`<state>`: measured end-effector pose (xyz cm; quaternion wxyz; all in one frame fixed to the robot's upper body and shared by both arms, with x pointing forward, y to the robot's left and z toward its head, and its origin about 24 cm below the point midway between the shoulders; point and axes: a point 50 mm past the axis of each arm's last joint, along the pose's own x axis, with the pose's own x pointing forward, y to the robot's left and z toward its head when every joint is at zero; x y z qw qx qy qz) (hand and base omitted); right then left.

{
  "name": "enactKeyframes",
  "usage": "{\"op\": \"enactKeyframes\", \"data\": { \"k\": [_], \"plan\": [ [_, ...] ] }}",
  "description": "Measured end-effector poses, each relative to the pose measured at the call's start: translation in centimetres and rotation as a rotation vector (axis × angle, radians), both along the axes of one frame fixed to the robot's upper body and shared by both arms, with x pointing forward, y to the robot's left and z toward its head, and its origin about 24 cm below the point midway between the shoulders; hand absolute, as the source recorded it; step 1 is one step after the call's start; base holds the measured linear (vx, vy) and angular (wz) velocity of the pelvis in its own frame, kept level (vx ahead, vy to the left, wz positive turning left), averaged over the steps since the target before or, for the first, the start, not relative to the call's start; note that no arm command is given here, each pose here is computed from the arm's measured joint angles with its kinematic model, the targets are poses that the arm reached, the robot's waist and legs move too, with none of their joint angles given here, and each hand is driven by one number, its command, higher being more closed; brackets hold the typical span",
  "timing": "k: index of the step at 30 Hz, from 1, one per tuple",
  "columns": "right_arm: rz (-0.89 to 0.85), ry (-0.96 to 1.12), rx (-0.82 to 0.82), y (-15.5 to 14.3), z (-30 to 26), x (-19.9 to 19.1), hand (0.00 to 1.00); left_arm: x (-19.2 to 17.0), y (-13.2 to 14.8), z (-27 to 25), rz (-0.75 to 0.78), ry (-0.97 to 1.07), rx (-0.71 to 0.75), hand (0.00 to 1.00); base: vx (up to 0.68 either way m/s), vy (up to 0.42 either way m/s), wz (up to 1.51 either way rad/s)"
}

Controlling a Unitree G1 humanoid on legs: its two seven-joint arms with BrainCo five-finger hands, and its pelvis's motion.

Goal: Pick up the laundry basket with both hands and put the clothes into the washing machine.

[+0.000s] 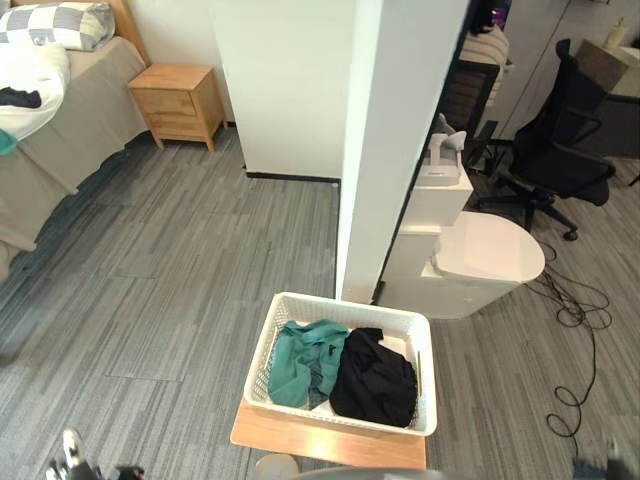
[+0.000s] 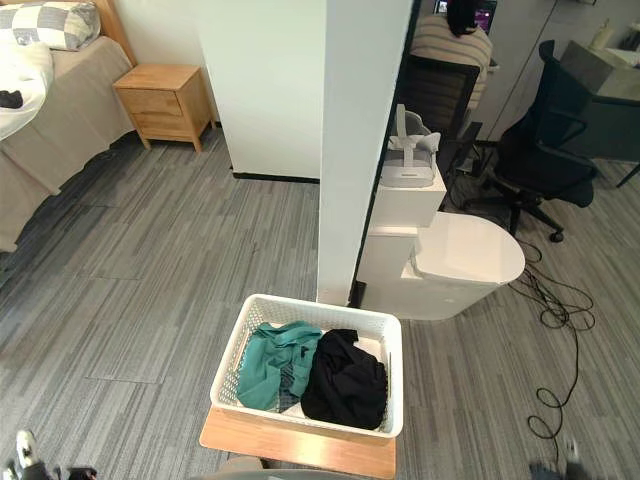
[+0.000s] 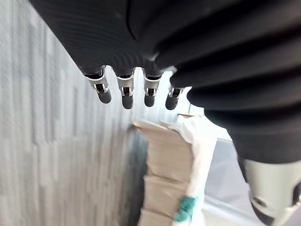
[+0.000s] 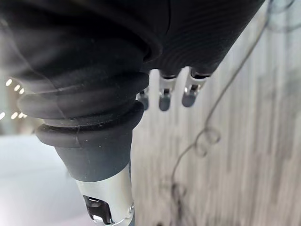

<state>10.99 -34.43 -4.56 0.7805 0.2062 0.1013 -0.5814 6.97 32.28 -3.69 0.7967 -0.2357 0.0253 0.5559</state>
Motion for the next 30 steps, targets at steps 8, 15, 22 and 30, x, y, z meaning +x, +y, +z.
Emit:
{"op": "enactKeyframes", "data": {
  "k": [8,15,22,30],
  "plan": [
    [0.477,-0.021,0.006,6.5,0.6,8.9,0.00,7.3,-4.5,6.2,-0.436,-0.199,0.163,0.00,-0.05,0.023,-0.02],
    [0.898,0.228,-0.054,6.9,1.0,16.4,0.00,12.7,-6.7,1.9,-1.004,0.158,0.164,0.00,-0.01,0.013,-0.04],
    [1.041,0.223,-0.137,8.6,3.8,20.1,0.00,19.5,-7.4,4.9,-1.170,0.246,0.332,0.00,-0.13,-0.024,0.08],
    [1.139,0.206,-0.080,12.1,4.1,22.2,0.00,25.7,-5.9,6.3,-1.156,0.459,0.422,0.00,-0.13,0.010,-0.04]
  ]
}}
